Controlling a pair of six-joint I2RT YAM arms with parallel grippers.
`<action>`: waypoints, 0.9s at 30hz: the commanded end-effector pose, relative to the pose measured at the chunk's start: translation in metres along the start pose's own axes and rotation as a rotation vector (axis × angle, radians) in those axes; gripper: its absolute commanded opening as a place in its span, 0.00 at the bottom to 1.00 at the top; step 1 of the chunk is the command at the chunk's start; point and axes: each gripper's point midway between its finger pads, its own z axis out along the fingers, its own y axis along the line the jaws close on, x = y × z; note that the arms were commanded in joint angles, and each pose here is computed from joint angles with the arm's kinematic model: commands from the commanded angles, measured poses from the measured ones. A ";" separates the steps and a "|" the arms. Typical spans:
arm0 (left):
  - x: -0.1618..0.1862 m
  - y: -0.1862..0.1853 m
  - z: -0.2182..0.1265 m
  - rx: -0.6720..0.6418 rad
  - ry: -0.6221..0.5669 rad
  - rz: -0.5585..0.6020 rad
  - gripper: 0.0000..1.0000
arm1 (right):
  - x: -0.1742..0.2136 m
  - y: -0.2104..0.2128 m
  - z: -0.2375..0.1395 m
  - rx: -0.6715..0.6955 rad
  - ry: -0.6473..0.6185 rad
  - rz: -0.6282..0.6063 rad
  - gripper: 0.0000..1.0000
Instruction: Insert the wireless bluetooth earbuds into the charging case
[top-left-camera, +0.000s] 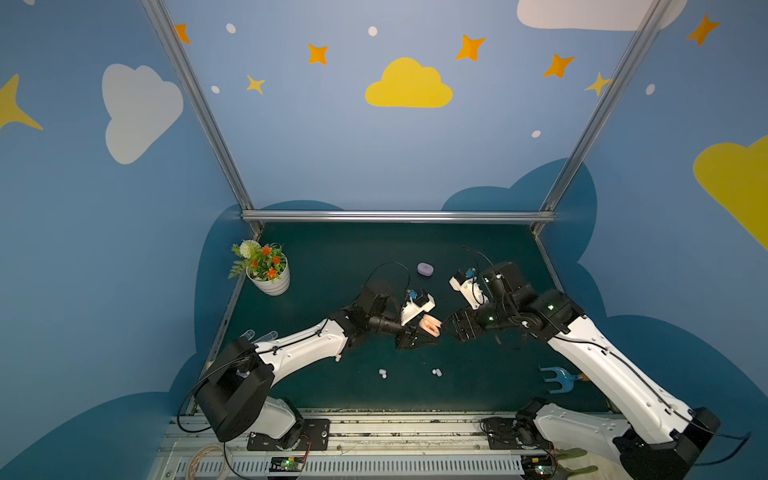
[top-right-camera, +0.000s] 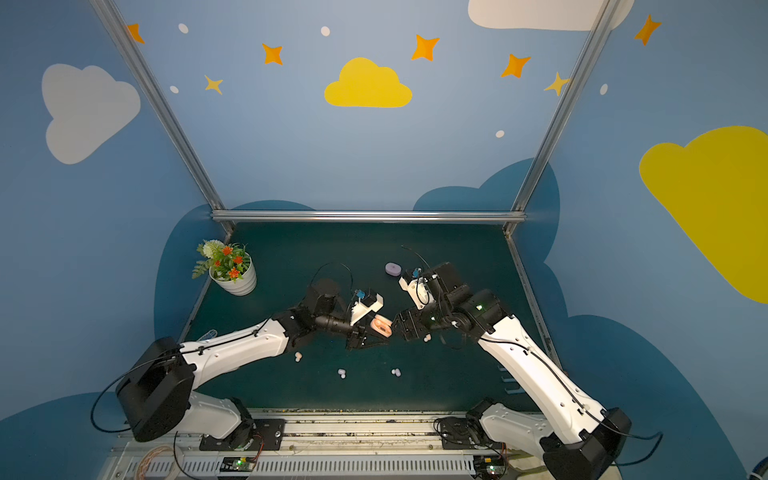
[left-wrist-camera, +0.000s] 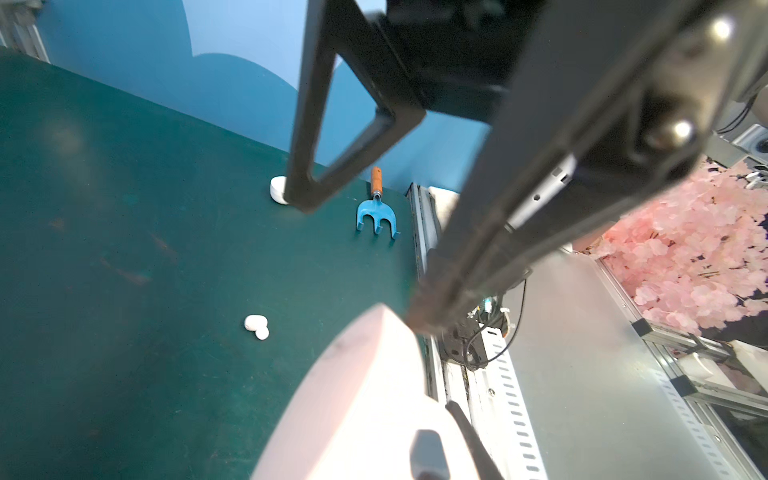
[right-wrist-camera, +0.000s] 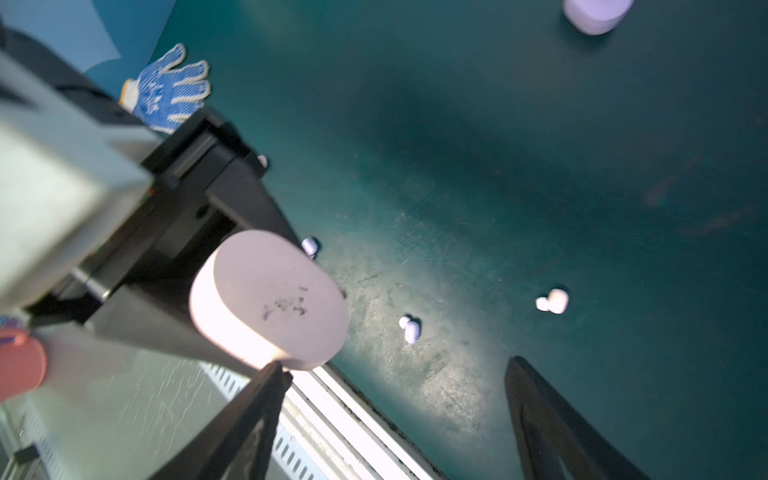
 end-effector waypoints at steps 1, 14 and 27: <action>-0.021 -0.020 0.001 0.081 -0.044 0.075 0.25 | -0.008 -0.010 -0.003 0.049 -0.029 0.031 0.81; -0.017 -0.011 0.001 0.038 -0.043 0.067 0.24 | -0.005 -0.002 -0.011 0.004 -0.014 0.069 0.81; -0.013 0.012 -0.021 -0.122 -0.100 0.052 0.24 | 0.006 0.007 -0.019 -0.074 0.019 0.193 0.92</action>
